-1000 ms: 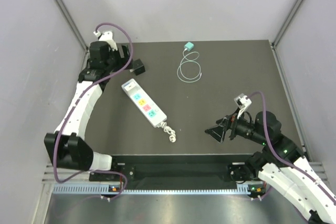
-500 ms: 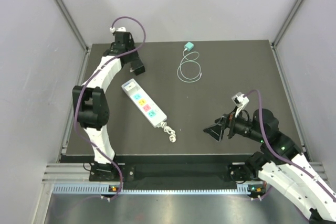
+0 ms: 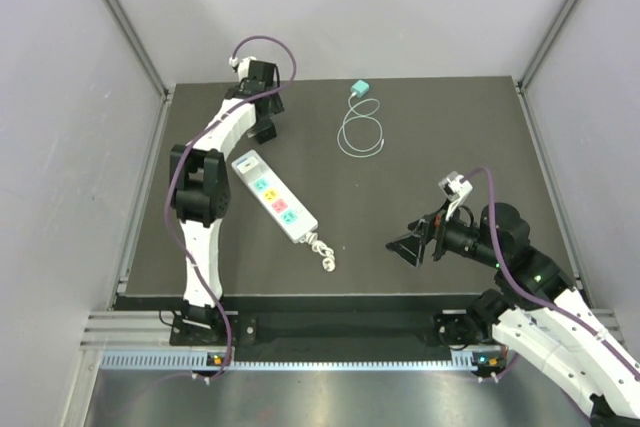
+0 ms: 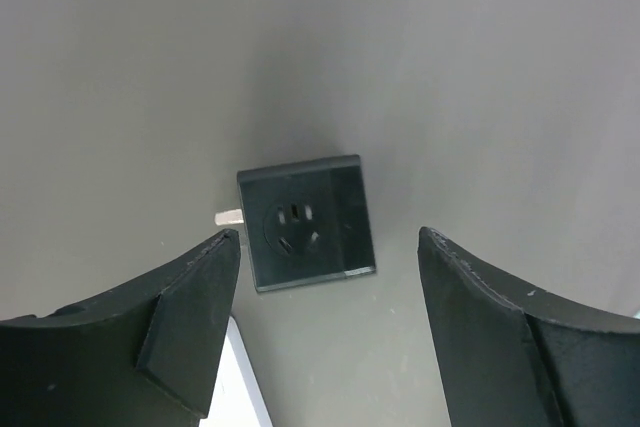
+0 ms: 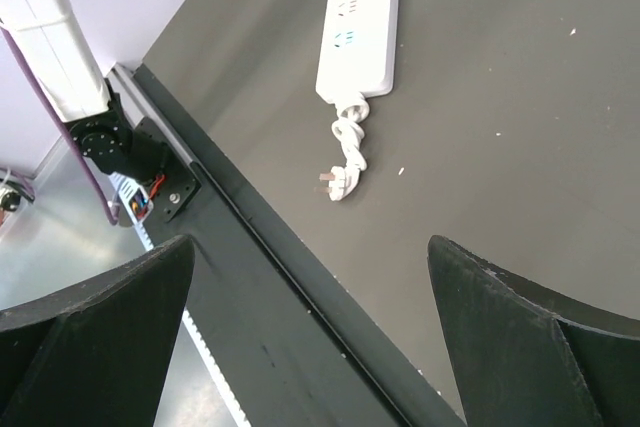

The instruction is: Insert the plug

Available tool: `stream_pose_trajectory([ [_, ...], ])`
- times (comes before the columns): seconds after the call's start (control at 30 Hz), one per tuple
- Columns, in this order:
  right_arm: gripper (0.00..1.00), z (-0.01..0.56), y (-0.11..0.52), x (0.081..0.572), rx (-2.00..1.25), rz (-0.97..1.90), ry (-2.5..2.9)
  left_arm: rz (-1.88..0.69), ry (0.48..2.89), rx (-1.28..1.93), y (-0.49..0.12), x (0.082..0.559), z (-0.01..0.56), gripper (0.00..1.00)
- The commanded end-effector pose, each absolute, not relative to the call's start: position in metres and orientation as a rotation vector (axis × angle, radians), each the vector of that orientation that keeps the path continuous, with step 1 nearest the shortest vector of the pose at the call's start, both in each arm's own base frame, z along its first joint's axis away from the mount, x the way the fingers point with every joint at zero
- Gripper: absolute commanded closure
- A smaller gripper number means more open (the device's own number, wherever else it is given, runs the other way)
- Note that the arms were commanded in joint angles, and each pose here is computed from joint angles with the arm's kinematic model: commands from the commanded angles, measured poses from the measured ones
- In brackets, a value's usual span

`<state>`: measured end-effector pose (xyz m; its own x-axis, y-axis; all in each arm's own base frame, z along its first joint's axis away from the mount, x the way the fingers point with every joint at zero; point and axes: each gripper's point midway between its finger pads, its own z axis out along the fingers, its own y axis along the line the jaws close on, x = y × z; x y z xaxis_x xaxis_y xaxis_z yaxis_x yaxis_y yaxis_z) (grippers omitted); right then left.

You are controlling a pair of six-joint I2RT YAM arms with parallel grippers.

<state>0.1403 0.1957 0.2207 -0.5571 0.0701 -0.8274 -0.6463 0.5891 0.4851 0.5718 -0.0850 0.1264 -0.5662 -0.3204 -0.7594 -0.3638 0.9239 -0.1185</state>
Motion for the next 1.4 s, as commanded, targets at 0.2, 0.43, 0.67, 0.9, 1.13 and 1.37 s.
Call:
stream_pose_trajectory([
  [0.2, 0.0, 0.264, 0.189, 0.141, -0.485, 0.991, 1.81, 0.171, 2.2, -0.521, -0.07, 0.583, 0.118, 0.25],
  [0.43, 0.0, 0.278, 0.185, 0.139, -0.462, 0.991, 1.804, 0.124, 2.262, -0.503, -0.082, 0.584, 0.089, 0.3],
  [0.67, 0.0, 0.303, 0.182, 0.135, -0.437, 1.006, 1.777, 0.105, 2.288, -0.489, -0.086, 0.583, 0.077, 0.34],
  [0.9, 0.0, 0.295, 0.177, 0.142, -0.362, 0.975, 1.819, -0.01, 2.273, -0.303, -0.117, 0.587, 0.105, 0.86],
  [1.13, 0.0, 0.263, 0.161, 0.17, -0.128, 0.831, 1.969, -0.458, 2.174, 0.071, -0.201, 0.543, 0.199, 1.0],
  [1.37, 0.0, 0.277, 0.149, 0.204, -0.03, 0.705, 1.849, -1.079, 2.089, 0.319, -0.263, 0.426, 0.279, 1.0],
])
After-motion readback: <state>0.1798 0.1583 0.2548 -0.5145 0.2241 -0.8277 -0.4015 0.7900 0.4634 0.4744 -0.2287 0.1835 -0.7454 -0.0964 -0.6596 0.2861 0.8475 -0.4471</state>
